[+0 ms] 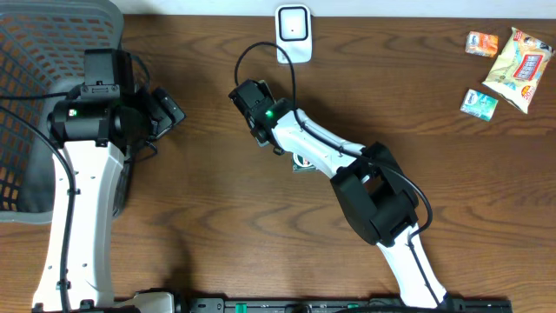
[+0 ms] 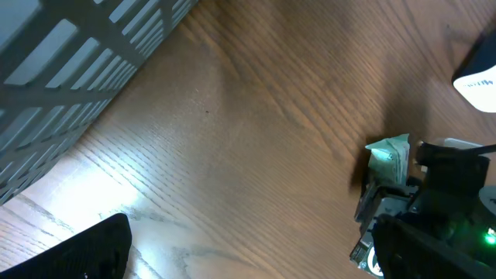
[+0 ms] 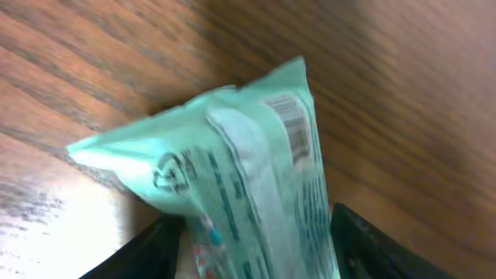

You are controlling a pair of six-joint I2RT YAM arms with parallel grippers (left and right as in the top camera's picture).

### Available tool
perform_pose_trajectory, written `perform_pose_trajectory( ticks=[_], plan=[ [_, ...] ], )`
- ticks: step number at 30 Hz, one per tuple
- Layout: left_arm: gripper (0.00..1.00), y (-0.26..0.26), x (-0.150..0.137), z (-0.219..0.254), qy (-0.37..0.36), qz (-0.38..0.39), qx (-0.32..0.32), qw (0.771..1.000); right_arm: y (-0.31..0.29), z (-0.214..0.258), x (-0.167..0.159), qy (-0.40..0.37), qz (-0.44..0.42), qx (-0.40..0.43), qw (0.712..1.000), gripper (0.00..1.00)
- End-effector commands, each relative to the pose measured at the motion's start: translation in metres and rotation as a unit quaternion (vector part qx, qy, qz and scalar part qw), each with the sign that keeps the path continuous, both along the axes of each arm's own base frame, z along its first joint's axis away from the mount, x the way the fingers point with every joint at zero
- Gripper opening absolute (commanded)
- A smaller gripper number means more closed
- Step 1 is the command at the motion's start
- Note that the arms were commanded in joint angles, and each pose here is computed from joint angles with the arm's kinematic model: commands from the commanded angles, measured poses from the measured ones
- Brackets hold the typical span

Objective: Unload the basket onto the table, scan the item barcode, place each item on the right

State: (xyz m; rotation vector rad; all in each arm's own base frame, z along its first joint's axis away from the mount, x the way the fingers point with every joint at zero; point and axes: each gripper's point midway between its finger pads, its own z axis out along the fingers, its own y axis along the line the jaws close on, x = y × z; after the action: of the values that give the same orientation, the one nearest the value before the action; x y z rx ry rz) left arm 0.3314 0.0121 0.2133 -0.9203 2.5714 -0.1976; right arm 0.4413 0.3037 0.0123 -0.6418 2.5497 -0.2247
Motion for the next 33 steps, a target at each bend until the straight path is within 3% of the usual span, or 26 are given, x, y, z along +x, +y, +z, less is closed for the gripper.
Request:
perform_pose_trajectory(
  ticks=[1, 5, 10, 12, 14, 16, 22, 24, 33],
  plan=[
    [0.98, 0.004, 0.000, -0.001, 0.001, 0.006, 0.005, 1.000, -0.001, -0.016, -0.011, 0.023, 0.051, -0.030, 0.998, 0.52],
    [0.98, 0.004, 0.000, -0.001, 0.001, 0.006, 0.006, 1.000, -0.005, -0.016, -0.012, 0.027, 0.045, -0.032, 0.998, 0.27],
    [0.98, 0.004, 0.000, -0.001, 0.001, 0.006, 0.006, 1.000, -0.014, -0.008, -0.010, 0.039, -0.001, -0.006, 0.999, 0.14],
    [0.98, 0.004, 0.000, -0.001, 0.001, 0.006, 0.005, 1.000, -0.019, 0.005, -0.009, 0.069, -0.013, 0.044, 0.997, 0.10],
    [0.98, 0.004, 0.000, -0.001, 0.001, 0.006, 0.006, 1.000, -0.019, 0.018, -0.008, 0.103, -0.009, 0.106, 0.989, 0.11],
    [0.98, 0.004, 0.000, -0.001, 0.001, 0.006, 0.006, 1.000, -0.022, 0.042, -0.005, 0.161, -0.001, 0.230, 0.960, 0.13],
    [0.98, 0.004, 0.000, -0.001, 0.001, 0.006, 0.006, 1.000, -0.054, 0.077, 0.004, 0.252, -0.001, 0.431, 0.866, 0.12],
    [0.98, 0.004, 0.000, -0.001, 0.001, 0.006, 0.006, 1.000, -0.083, 0.077, 0.009, 0.267, -0.026, 0.460, 0.846, 0.08],
    [0.98, 0.004, 0.000, -0.001, 0.001, 0.006, 0.006, 1.000, -0.148, 0.032, -0.003, 0.325, -0.095, 0.516, 0.787, 0.15]
  ],
)
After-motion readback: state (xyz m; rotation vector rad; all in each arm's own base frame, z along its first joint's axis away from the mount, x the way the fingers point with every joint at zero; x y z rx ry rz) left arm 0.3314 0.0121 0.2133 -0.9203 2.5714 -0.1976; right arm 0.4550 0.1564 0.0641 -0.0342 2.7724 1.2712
